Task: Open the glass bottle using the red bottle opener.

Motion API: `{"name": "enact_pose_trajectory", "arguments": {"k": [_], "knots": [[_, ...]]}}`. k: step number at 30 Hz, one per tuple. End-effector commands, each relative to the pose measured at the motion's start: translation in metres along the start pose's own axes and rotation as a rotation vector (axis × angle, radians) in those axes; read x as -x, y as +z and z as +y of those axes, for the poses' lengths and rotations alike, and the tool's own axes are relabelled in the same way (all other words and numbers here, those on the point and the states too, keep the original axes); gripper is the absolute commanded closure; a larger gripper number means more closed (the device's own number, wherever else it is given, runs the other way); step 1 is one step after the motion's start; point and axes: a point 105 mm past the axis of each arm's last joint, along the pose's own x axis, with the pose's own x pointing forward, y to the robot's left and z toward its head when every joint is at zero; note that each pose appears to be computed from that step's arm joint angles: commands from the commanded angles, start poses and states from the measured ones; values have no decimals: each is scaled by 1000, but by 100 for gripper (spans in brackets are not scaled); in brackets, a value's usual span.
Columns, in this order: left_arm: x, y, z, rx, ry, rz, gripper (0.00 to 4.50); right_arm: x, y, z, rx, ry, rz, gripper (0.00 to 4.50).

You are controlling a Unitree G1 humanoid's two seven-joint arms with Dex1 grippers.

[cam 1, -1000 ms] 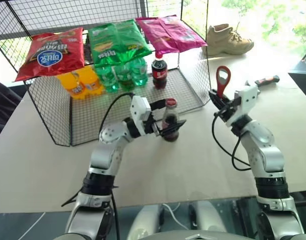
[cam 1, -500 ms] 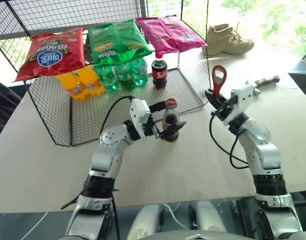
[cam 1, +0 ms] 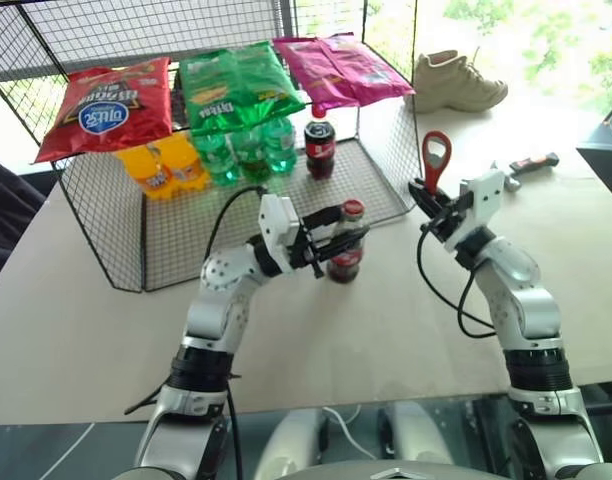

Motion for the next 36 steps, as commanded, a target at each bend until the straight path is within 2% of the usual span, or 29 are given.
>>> {"name": "enact_pose_trajectory", "arguments": {"k": [1, 7, 11, 17, 25, 36], "knots": [[4, -11, 0, 12, 13, 49, 319, -2, 17, 12, 64, 59, -52, 450], [7, -15, 3, 7, 35, 70, 319, -2, 18, 40, 290, 195, -44, 450], [8, -18, 4, 4, 43, 83, 319, 2, 8, 63, 611, 294, -51, 450], [9, -20, 4, 6, 45, 91, 319, 0, -8, 67, 835, 273, -54, 450], [9, -24, 3, 14, 43, 98, 319, -10, -12, 83, 980, 262, -96, 450], [8, -26, 3, 24, 51, 98, 319, -9, -12, 98, 1144, 279, -243, 450]]}}
